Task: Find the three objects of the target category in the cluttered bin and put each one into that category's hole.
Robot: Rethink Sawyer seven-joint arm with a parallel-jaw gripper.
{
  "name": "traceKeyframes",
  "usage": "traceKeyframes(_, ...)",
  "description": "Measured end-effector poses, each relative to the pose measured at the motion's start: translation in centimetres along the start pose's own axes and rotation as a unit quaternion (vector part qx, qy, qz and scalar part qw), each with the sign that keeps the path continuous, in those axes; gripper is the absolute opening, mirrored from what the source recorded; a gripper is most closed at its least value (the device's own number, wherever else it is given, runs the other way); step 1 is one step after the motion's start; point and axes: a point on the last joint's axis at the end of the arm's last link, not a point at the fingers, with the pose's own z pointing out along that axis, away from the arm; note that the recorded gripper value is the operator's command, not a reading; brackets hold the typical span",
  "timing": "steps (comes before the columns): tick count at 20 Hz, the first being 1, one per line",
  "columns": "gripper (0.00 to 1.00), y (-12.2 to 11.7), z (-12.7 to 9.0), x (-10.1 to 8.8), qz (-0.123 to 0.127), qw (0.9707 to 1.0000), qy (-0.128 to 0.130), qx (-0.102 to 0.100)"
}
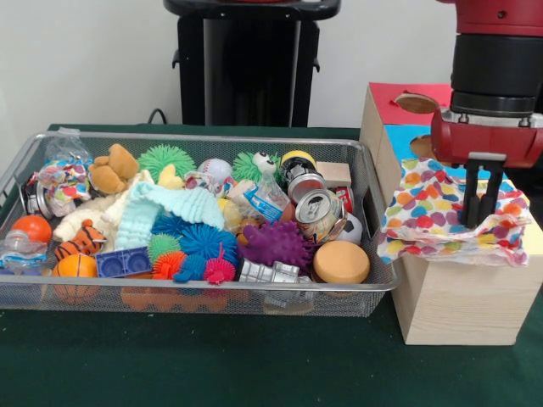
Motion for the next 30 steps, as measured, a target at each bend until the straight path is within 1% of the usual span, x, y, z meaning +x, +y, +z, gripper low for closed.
traceKeyframes(3,0.0,-0.1,0.2,0.4,0.0,1.0,-0.004,-0.002)
traceKeyframes(8,0.0,-0.3,0.5,1.4,0.0,1.0,-0.001,-0.002)
traceKeyframes(16,0.0,-0.4,0.5,1.9,0.0,1.0,-0.008,-0.006)
traceKeyframes(23,0.0,-0.4,0.5,2.5,-0.001,1.0,-0.004,-0.005)
traceKeyframes(30,0.0,0.1,0.5,3.3,-0.005,1.0,-0.002,-0.004)
